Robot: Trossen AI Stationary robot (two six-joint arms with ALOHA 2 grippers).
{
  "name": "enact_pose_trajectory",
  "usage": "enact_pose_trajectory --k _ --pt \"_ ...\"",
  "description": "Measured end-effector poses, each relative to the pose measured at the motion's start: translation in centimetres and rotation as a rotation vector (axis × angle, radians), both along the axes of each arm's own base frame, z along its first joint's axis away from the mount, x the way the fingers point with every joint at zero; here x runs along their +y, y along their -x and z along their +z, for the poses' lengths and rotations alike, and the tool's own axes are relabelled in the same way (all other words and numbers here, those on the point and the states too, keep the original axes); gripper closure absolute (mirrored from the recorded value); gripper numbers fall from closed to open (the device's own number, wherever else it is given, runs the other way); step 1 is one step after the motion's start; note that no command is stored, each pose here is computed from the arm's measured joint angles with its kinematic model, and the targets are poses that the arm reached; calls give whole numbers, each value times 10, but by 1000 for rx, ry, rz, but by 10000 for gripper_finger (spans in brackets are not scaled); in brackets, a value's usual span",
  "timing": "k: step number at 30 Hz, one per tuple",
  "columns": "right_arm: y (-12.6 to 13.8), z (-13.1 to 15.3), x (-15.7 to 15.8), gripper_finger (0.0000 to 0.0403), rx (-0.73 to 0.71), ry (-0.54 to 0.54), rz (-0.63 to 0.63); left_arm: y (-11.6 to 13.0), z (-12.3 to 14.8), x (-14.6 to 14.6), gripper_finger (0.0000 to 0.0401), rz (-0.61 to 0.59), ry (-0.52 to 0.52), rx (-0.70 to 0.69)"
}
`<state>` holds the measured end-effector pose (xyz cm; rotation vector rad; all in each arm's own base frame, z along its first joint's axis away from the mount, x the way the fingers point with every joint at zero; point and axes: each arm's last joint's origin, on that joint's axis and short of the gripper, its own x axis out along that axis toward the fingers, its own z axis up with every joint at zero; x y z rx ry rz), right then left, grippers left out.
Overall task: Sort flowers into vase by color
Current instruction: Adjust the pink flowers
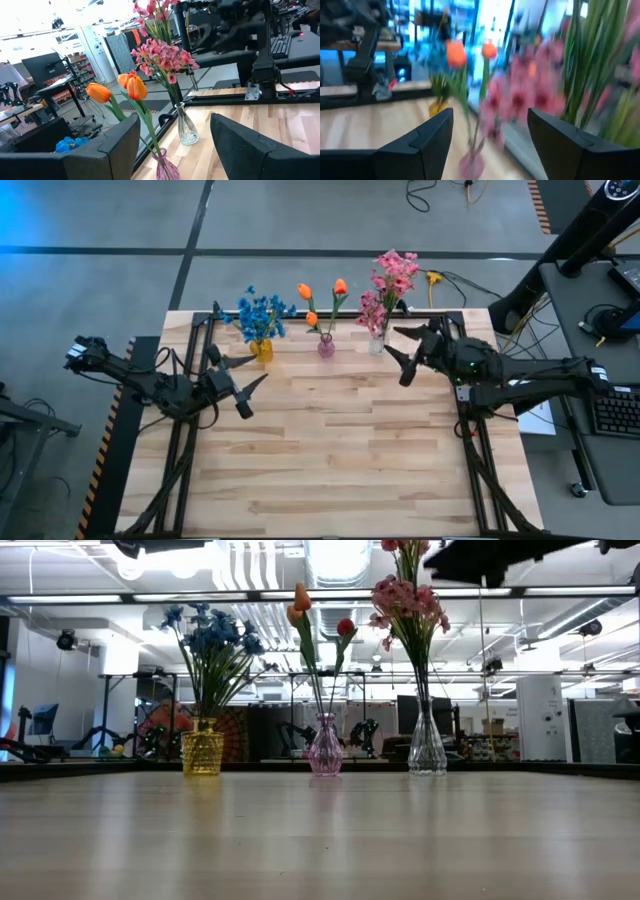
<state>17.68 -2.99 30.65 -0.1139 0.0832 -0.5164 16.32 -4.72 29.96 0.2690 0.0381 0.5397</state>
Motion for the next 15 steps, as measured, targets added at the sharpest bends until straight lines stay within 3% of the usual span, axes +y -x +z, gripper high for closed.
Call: enact_pose_trajectory --k 3,7,15 --pt "-2 12 -1 154 -63 143 -18 -2 -1 -1 177 0 -2 8" --pt "-2 25 -7 154 -134 259 -149 -4 -3 -2 177 0 -8 18" --pt "-10 34 -28 160 -156 272 -208 -4 2 -2 177 4 -56 4"
